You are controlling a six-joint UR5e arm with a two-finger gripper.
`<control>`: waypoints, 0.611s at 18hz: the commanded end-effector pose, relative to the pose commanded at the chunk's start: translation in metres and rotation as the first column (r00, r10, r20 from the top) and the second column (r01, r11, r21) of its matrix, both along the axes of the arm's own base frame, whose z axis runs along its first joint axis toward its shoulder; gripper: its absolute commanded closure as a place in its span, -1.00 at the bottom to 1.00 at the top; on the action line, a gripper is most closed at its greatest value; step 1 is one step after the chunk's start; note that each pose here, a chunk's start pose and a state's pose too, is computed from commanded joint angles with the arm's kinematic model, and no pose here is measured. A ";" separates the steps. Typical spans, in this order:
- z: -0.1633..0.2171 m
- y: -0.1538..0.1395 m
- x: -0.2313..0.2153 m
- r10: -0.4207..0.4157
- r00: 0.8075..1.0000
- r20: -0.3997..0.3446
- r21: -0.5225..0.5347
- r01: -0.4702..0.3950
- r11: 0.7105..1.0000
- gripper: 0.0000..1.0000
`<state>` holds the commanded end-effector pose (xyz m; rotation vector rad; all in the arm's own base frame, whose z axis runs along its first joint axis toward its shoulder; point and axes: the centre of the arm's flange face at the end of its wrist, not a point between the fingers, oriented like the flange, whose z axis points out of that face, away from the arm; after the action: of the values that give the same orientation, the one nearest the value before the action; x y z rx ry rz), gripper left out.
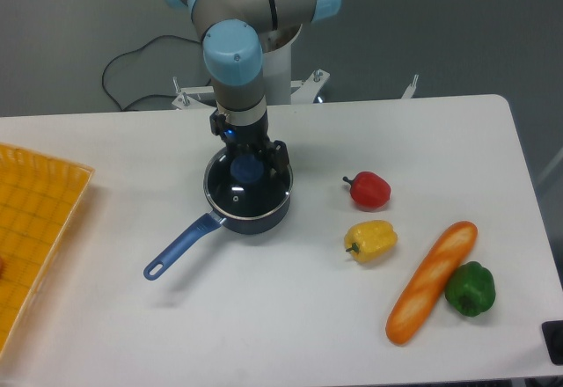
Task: Open the lid
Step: 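Lower the gripper onto the lid knob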
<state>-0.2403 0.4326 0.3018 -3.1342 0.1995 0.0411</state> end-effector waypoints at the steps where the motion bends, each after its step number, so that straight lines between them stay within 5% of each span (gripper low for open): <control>1: -0.001 0.001 -0.001 0.002 1.000 -0.002 0.002 -0.002 1.000 -0.98; 11: -0.009 0.008 -0.002 0.029 1.000 -0.009 0.011 -0.029 1.000 -0.97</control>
<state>-0.2425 0.4402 0.2933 -3.1266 0.1532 0.0566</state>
